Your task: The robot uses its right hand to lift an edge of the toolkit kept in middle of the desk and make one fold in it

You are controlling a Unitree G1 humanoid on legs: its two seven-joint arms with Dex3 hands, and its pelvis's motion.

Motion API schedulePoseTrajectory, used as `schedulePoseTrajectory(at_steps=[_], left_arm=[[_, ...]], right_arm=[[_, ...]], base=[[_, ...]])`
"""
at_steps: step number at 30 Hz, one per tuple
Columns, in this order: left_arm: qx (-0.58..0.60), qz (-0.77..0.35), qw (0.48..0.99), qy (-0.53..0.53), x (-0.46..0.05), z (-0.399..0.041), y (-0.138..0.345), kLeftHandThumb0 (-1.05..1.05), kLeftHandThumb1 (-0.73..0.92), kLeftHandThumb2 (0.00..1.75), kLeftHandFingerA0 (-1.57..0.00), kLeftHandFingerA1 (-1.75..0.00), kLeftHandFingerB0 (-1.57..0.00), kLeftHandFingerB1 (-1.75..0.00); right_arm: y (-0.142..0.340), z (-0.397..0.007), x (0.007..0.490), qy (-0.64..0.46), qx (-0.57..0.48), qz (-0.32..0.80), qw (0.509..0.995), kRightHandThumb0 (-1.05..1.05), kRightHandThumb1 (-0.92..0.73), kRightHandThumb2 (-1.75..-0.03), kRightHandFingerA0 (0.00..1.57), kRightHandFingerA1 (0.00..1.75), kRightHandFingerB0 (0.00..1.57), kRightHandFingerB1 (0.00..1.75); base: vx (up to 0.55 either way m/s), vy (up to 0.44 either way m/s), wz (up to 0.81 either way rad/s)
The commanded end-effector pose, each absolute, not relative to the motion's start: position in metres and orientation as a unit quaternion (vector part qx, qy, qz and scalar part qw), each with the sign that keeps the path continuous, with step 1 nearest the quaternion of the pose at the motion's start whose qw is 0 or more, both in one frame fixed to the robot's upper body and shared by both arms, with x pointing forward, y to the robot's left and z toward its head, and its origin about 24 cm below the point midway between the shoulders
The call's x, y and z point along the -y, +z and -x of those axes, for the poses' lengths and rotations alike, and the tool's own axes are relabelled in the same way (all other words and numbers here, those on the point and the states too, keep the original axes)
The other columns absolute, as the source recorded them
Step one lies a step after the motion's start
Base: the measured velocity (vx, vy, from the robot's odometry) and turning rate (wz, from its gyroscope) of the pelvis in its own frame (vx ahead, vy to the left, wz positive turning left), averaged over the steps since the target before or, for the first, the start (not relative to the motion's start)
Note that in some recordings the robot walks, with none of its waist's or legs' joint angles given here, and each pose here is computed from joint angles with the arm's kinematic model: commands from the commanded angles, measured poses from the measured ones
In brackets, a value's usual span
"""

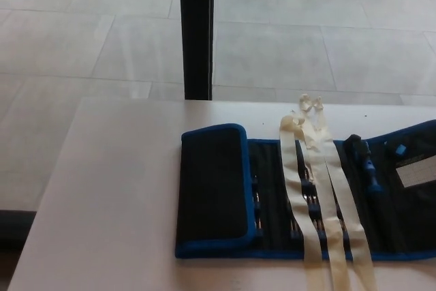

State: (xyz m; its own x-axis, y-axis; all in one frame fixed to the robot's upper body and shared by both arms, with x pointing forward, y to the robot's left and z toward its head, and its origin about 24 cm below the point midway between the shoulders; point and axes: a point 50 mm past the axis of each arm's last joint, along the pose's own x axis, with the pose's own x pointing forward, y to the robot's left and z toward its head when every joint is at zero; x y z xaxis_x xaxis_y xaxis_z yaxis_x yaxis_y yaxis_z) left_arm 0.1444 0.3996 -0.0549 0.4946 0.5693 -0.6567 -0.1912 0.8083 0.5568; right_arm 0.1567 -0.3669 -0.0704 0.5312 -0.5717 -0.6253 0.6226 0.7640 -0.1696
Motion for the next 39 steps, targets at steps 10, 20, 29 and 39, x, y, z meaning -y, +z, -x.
schedulePoseTrajectory(at_steps=[10,20,29,39], left_arm=[[-0.414,-0.123,0.826,0.363,-0.451,-0.136,-0.013,-0.74,0.89,0.67,-0.44,-0.66,-0.32,-0.48],[-0.424,-0.139,0.821,0.357,-0.452,-0.132,-0.014,-0.75,0.91,0.66,-0.47,-0.68,-0.35,-0.51],[-0.424,-0.127,0.821,0.359,-0.451,-0.128,-0.017,-0.76,0.9,0.67,-0.44,-0.68,-0.35,-0.51],[-0.428,-0.137,0.82,0.354,-0.451,-0.127,-0.017,-0.74,0.7,1.09,-0.42,-0.68,-0.32,-0.58]], right_arm=[[-0.018,-0.135,0.445,-0.599,-0.106,-0.366,0.705,-0.75,-0.86,-0.67,1.09,1.34,0.0,0.8],[0.03,-0.145,0.475,-0.614,-0.012,-0.415,0.671,-0.71,-0.85,-0.7,0.86,1.58,0.0,0.73],[0.101,-0.191,0.485,-0.548,0.093,-0.412,0.722,-0.73,-0.82,-0.63,0.7,1.0,0.18,0.81],[0.134,-0.231,0.44,-0.399,0.127,-0.343,0.841,-0.83,-0.7,-0.61,0.79,0.68,0.52,0.61]], base=[[0.0,0.0,0.0],[0.0,0.0,0.0],[0.0,0.0,0.0],[0.0,0.0,0.01]])
